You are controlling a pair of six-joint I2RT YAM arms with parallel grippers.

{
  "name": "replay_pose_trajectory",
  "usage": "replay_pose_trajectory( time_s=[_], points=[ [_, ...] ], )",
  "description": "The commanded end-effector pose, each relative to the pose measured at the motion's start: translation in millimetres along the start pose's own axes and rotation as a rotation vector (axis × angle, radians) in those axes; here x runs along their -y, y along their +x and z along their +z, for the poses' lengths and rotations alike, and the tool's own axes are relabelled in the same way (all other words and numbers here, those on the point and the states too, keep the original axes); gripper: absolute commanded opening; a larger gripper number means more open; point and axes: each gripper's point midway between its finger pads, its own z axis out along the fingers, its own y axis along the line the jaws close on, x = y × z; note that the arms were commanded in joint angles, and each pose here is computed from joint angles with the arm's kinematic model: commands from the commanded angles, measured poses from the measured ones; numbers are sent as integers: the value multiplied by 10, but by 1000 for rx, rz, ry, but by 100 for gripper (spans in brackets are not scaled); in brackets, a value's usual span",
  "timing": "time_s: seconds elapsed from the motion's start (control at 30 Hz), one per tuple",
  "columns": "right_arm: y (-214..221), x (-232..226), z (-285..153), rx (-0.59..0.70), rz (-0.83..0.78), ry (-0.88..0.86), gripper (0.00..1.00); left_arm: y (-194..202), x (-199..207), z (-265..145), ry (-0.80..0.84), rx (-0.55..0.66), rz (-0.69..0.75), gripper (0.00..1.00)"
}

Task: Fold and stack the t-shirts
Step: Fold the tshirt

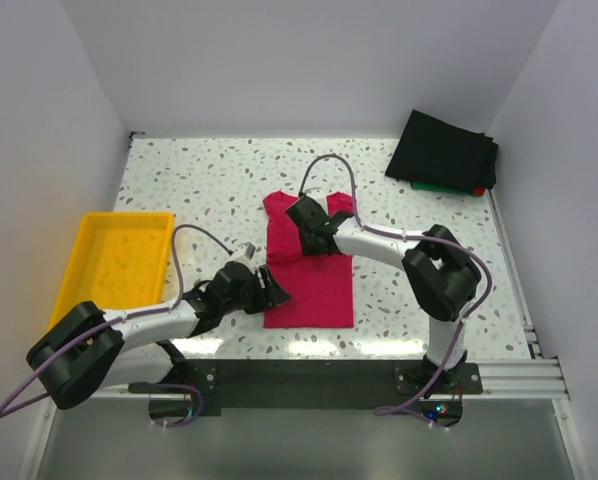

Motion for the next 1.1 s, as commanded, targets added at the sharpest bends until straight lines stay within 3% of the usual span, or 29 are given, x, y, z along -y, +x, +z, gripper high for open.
replay_pose_trajectory(
  time_s=[0.0, 0.27, 0.5, 0.83, 1.07],
  points=[
    [-279, 178, 32, 41, 48, 30, 39, -101, 32, -21, -11, 24, 41, 63],
    [-402, 302, -147, 66, 83, 5, 40, -239, 118, -25, -12, 46, 58, 63],
    [-485, 399, -532, 129, 126, -38, 40, -783, 517, -84, 1, 156, 129, 62],
    [-304, 371, -726, 119, 159, -137, 40, -987, 607, 204, -47, 130, 195, 43],
    [-126, 455, -798, 108, 159, -151, 41, -983, 593, 316, -58, 100, 197, 38]
  ],
)
